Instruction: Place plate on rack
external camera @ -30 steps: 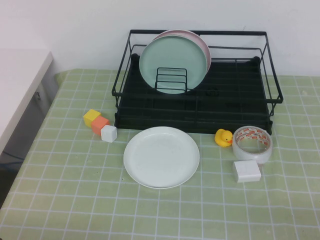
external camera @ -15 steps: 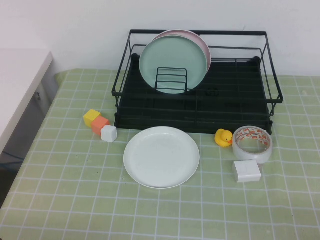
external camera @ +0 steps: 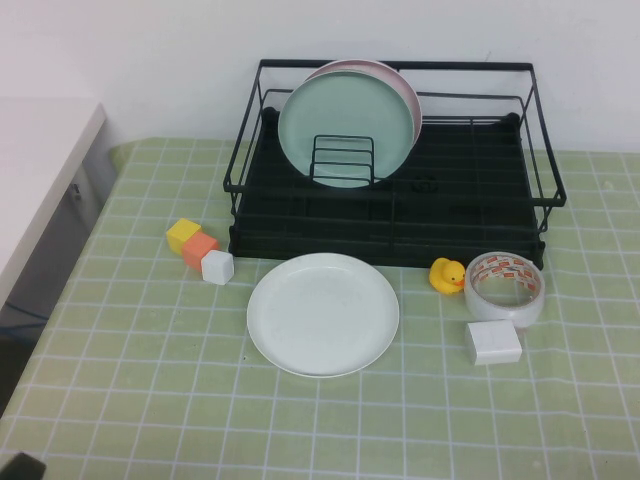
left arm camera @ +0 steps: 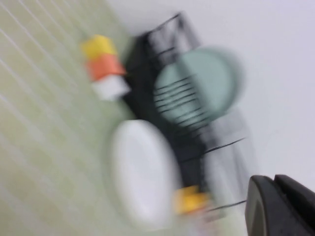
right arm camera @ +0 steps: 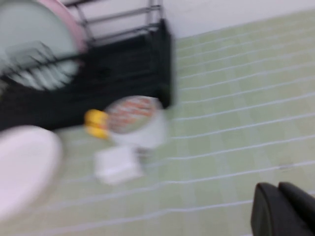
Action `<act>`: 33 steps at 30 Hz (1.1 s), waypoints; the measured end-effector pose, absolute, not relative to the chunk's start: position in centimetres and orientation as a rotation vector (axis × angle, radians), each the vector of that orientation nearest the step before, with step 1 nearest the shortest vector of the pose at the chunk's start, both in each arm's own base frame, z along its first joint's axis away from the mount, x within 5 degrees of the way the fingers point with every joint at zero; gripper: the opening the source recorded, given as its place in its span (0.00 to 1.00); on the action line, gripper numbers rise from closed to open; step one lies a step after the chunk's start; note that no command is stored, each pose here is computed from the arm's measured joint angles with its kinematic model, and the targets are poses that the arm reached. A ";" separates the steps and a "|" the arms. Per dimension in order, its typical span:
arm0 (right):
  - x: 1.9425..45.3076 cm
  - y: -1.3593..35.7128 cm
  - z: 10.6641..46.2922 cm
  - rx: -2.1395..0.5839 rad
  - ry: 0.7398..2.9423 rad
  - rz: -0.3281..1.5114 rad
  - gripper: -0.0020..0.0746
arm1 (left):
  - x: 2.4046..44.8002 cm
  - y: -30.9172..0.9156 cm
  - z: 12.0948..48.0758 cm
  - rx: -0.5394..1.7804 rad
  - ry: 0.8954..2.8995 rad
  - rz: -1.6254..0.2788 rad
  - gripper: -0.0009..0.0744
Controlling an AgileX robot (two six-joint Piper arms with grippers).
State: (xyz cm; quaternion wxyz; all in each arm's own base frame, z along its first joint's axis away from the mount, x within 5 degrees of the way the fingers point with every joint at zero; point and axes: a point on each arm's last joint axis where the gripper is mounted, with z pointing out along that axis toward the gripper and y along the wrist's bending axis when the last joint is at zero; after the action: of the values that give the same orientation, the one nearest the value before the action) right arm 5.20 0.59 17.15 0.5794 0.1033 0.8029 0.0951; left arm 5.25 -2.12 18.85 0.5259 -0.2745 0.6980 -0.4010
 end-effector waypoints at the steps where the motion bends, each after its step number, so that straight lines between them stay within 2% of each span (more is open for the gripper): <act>1: 5.2 0.8 17.2 0.283 1.868 0.292 0.02 | 5.3 -2.2 19.1 -0.719 1.628 -1.033 0.01; 3: 5.2 1.3 17.2 0.364 1.847 0.426 0.02 | 5.3 -2.0 19.6 -0.836 1.532 -1.158 0.01; 7: 5.3 1.8 17.6 0.466 1.800 0.594 0.02 | 5.5 -1.5 20.1 -0.921 1.422 -1.212 0.01; 12: 5.3 1.9 17.7 0.496 1.783 0.643 0.02 | 5.6 -1.0 20.5 -0.969 1.335 -1.215 0.01; 17: 5.3 1.9 17.8 0.511 1.771 0.665 0.02 | 5.6 -0.8 20.5 -0.934 1.336 -1.170 0.01; 20: 5.2 2.1 17.8 0.522 1.779 0.699 0.02 | 5.4 -1.3 21.6 -0.754 1.423 -1.064 0.01; 25: 5.1 2.4 17.6 0.416 1.827 0.652 0.02 | 6.0 -2.5 26.9 -0.358 1.630 -0.809 0.01; 33: 5.1 2.5 17.6 0.362 1.832 0.628 0.02 | 12.1 -4.1 34.0 0.084 1.933 -0.533 0.01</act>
State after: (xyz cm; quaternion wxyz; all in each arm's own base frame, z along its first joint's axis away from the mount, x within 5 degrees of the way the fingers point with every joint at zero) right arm 5.11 2.49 17.57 0.5527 0.1531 0.7750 0.2655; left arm 12.08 -4.09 33.97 0.5375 0.0355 0.8122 -0.2238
